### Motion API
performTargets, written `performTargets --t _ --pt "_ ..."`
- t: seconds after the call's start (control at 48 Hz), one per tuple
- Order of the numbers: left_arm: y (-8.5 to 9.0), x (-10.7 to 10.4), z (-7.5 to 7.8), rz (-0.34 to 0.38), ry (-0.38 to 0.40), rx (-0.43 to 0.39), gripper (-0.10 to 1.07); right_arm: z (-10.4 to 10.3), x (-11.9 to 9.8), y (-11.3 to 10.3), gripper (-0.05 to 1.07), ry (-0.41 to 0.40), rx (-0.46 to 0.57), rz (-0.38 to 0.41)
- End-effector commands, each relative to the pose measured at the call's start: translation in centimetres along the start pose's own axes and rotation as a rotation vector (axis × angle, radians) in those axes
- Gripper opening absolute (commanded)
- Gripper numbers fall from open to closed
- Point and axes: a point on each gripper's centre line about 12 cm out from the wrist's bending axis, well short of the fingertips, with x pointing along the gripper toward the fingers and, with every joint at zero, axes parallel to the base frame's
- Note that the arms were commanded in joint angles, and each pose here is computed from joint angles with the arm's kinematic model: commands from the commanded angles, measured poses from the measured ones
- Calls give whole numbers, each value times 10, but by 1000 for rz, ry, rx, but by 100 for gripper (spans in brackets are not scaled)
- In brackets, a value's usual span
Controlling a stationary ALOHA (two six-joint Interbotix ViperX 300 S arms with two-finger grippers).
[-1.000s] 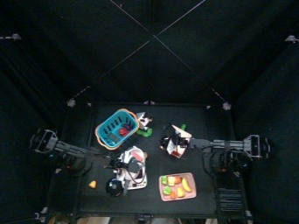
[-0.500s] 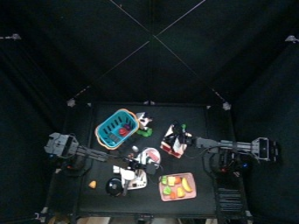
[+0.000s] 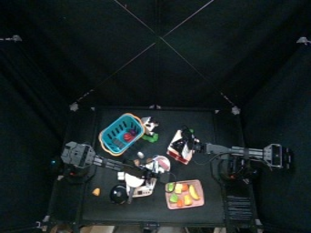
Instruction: Place pot in front of drawer
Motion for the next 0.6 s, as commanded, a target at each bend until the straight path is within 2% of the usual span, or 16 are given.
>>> performTargets --t 0.0,0.188,0.583 --pt "9 -7 17 12 -72 -9 30 7 -4 2 66 -30 9 13" --pt "10 -3 20 9 -104 -11 41 5 -4 1 66 -25 17 12" --pt "10 -1 17 4 -94 -26 65 4 -3 1 66 -25 16 15"
